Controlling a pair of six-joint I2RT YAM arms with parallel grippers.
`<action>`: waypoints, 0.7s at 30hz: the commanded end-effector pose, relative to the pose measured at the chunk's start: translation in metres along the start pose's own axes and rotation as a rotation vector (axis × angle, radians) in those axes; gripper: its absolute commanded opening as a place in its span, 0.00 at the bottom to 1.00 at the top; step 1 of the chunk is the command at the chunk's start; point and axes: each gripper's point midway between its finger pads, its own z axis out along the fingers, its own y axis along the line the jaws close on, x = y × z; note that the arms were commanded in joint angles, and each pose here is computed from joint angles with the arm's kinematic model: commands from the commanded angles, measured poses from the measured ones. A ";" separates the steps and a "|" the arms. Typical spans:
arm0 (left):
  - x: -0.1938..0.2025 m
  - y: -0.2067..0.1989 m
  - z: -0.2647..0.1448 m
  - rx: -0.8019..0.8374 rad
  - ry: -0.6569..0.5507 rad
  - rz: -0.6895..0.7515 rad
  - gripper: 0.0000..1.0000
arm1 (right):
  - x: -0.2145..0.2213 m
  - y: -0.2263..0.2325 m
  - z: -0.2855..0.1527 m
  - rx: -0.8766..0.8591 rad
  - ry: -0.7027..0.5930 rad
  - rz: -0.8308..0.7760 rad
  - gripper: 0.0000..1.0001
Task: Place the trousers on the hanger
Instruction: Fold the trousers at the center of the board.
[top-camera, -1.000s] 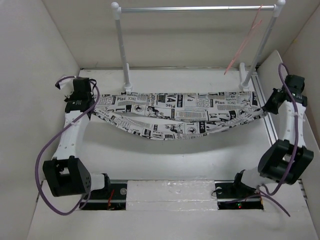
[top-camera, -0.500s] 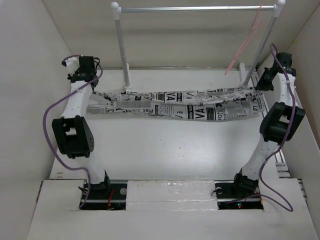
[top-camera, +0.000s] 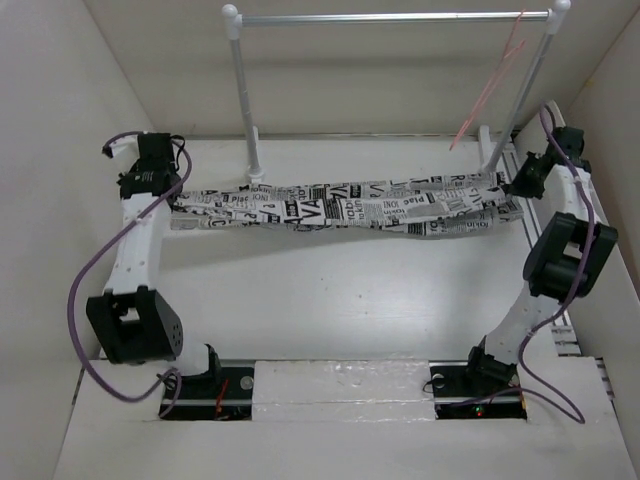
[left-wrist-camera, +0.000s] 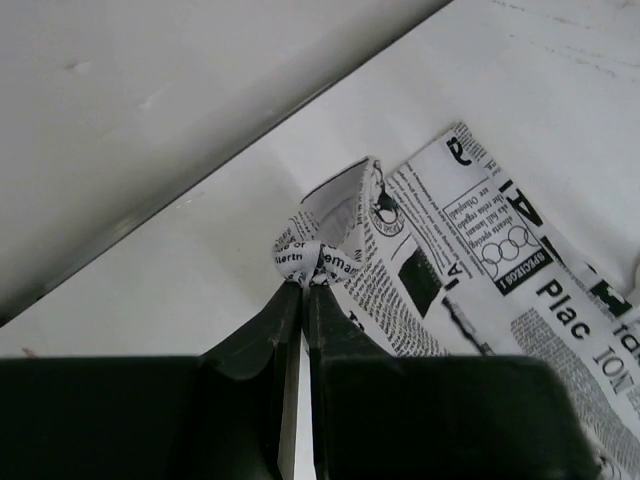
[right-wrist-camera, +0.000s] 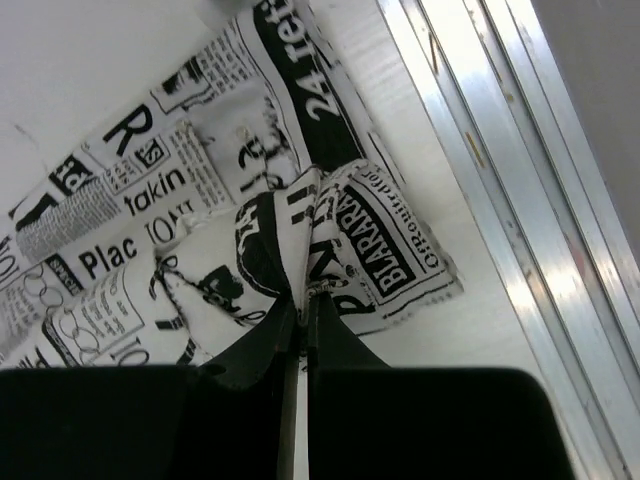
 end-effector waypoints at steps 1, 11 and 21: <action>-0.002 0.033 -0.031 -0.004 -0.035 -0.038 0.00 | -0.056 -0.011 -0.062 -0.064 -0.284 0.045 0.00; 0.010 0.040 0.017 -0.082 0.021 0.087 0.00 | -0.046 -0.039 -0.050 -0.045 -0.240 0.048 0.00; -0.003 -0.066 0.127 -0.045 0.145 0.156 0.00 | -0.109 0.011 0.038 -0.076 -0.195 0.003 0.00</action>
